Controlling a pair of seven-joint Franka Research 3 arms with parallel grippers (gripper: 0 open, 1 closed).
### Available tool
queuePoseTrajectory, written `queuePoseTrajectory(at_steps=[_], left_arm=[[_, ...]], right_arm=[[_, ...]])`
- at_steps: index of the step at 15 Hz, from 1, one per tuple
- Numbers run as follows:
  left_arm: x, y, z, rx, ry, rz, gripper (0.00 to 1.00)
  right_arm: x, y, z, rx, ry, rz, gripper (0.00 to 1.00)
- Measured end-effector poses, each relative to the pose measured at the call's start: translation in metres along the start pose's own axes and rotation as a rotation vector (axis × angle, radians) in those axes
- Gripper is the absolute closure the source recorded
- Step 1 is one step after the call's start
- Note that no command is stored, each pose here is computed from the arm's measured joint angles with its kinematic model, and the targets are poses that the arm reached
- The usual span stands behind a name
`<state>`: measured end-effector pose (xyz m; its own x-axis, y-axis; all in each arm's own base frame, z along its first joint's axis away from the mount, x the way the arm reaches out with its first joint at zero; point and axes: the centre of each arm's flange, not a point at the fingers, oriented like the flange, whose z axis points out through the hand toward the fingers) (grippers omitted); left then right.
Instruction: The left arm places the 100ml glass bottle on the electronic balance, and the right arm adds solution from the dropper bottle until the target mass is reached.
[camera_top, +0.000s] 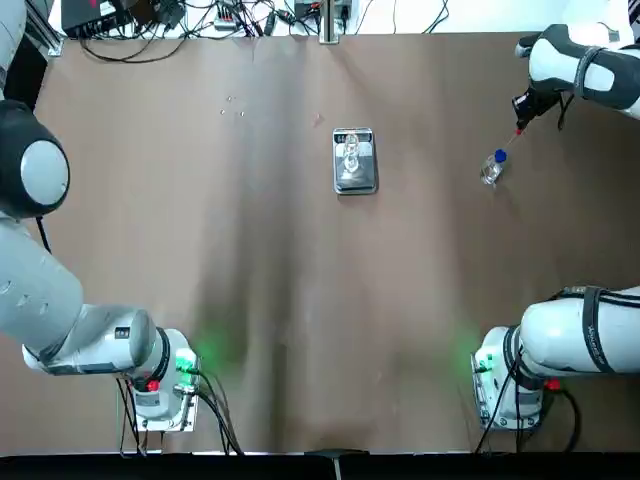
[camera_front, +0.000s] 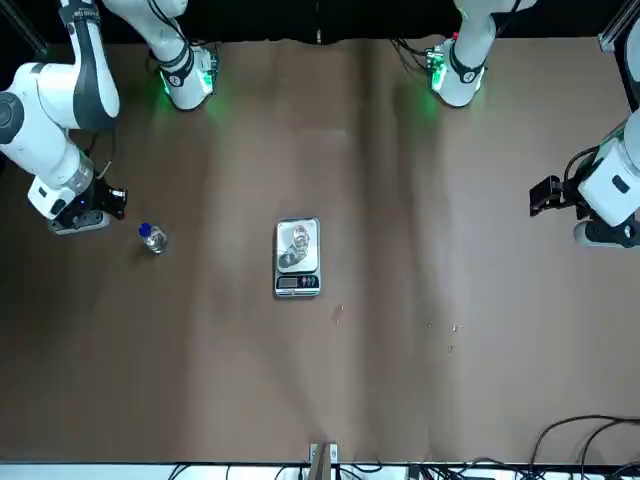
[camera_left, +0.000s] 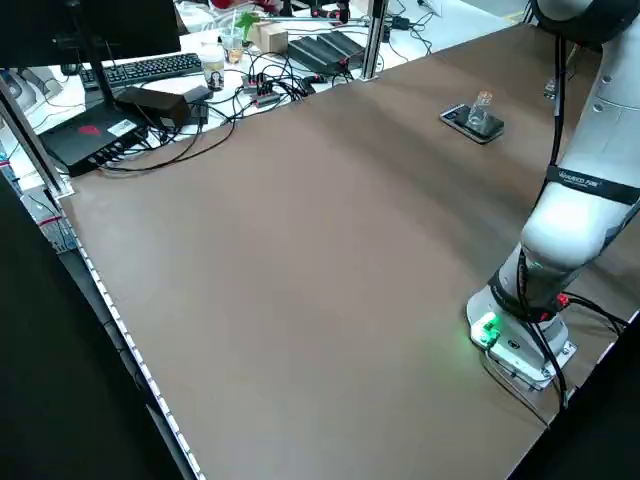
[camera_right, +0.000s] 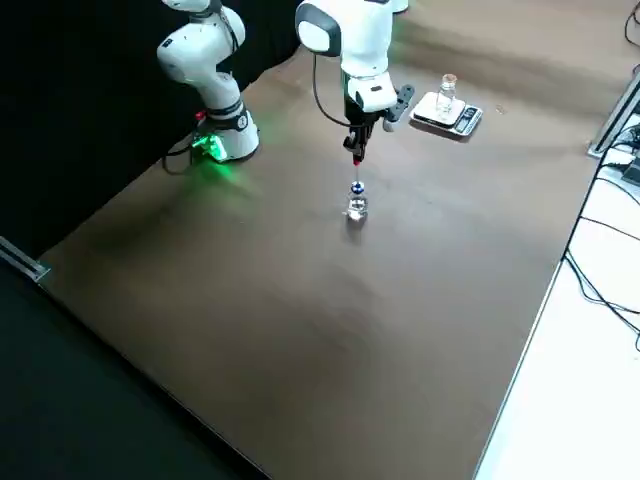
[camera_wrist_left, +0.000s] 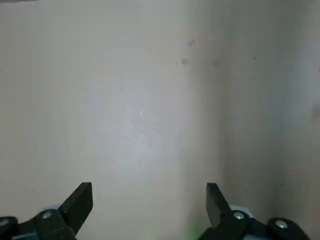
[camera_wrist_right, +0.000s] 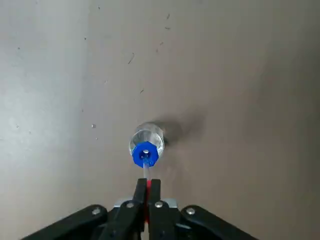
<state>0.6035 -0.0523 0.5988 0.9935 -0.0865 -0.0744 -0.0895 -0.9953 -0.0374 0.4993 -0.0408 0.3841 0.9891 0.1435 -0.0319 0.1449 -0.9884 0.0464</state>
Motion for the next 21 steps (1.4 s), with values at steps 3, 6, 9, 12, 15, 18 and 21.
queuePoseTrajectory(at_steps=[3,6,9,12,15,18,21], left_arm=[[0.0,0.0,0.0,0.0,0.0,-0.001,0.0],[0.0,-0.001,0.0,0.0,0.0,-0.001,0.0],[0.0,-0.001,0.0,0.0,0.0,-0.001,0.0],[0.0,-0.001,0.0,0.0,0.0,-0.001,0.0],[0.0,-0.001,0.0,0.0,0.0,-0.001,0.0],[0.0,-0.001,0.0,0.0,0.0,-0.001,0.0],[0.0,-0.001,0.0,0.0,0.0,-0.001,0.0]], right_arm=[[0.001,0.0,0.001,-0.002,0.012,-0.002,0.96],[0.001,0.0,0.001,-0.003,0.019,-0.002,0.96],[0.001,-0.001,0.003,-0.003,0.019,-0.004,0.96],[0.0,-0.002,0.007,-0.002,0.012,-0.007,0.96],[0.0,-0.005,0.012,-0.001,0.006,-0.013,0.96],[0.0,-0.006,0.017,0.0,0.006,-0.016,0.96],[0.002,-0.006,0.025,0.0,0.005,-0.017,0.96]])
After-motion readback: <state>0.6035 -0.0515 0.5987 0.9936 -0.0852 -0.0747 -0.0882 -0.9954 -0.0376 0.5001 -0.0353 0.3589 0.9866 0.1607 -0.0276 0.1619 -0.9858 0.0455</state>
